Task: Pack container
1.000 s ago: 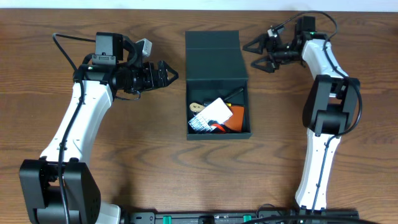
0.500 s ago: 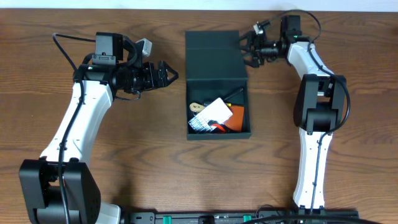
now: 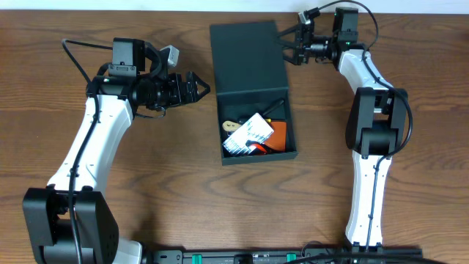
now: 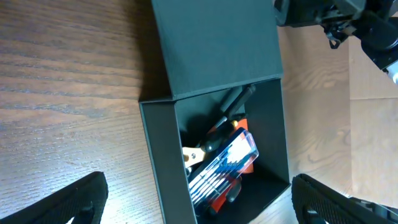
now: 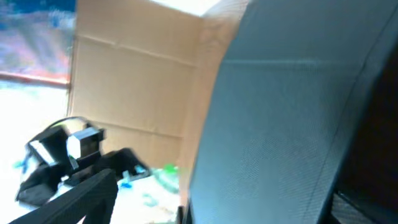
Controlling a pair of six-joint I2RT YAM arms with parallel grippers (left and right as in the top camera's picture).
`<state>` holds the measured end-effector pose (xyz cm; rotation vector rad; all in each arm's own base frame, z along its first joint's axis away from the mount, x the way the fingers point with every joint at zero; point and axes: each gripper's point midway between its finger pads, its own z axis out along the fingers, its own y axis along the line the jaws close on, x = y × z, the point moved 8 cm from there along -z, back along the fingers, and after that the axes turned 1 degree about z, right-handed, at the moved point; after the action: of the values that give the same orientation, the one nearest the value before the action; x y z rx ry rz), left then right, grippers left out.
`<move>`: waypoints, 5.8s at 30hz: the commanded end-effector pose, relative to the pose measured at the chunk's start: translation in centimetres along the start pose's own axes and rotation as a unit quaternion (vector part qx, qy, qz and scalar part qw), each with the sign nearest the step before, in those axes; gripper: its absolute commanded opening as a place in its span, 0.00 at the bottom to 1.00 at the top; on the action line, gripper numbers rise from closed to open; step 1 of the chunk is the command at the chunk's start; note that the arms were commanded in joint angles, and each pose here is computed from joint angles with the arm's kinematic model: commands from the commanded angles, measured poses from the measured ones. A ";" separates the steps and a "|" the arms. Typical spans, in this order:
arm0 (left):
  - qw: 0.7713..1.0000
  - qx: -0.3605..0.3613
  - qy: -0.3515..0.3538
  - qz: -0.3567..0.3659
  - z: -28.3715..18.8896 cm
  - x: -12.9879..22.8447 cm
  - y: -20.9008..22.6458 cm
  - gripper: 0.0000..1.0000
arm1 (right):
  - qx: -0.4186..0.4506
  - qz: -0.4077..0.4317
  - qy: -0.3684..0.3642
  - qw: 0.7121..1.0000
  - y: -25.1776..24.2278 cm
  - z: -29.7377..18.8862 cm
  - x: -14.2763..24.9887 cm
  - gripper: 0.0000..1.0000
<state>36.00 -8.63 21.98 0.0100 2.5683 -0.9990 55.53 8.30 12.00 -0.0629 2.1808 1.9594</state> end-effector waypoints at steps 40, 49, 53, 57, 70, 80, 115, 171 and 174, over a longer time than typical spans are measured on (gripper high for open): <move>1.000 -0.003 -0.005 0.008 -0.2 -0.3 0.2 0.92 | -0.047 0.134 0.064 0.988 8.6 0.5 1.7 0.72; 1.000 -0.007 -0.012 0.000 -0.7 -0.6 0.9 0.92 | -0.047 0.122 0.064 0.989 10.4 0.0 3.2 0.75; 1.000 -0.007 -0.012 0.000 -0.7 -0.6 0.9 0.92 | -0.042 0.114 0.061 0.991 11.5 -0.3 3.9 0.76; 1.000 -0.007 -0.012 0.001 -0.7 -0.6 0.9 0.92 | -0.023 0.108 0.050 0.993 12.6 -0.8 4.6 0.76; 1.000 -0.007 -0.012 0.005 -0.7 -0.6 0.9 0.92 | 0.003 0.078 0.041 0.996 14.7 -1.9 6.4 0.79; 1.000 -0.008 -0.011 0.008 -0.7 -0.5 0.9 0.92 | 0.044 0.085 0.046 0.994 14.2 -2.2 7.8 0.80; 1.000 -0.008 -0.008 0.009 -0.7 -0.4 0.9 0.92 | 0.181 -0.029 0.087 0.979 18.2 -4.6 12.3 0.88; 1.000 -0.009 -0.008 0.009 -0.7 -0.4 0.9 0.91 | 0.254 0.103 0.053 0.960 -1.7 -1.5 7.0 0.01; 1.000 -0.009 -0.008 0.009 -0.7 -0.4 0.9 0.91 | 0.254 0.100 0.047 0.961 -2.0 -1.5 6.7 0.01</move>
<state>36.10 -7.65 21.91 0.0103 2.5628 -0.9787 49.04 7.08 9.74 0.1084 2.7777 1.3900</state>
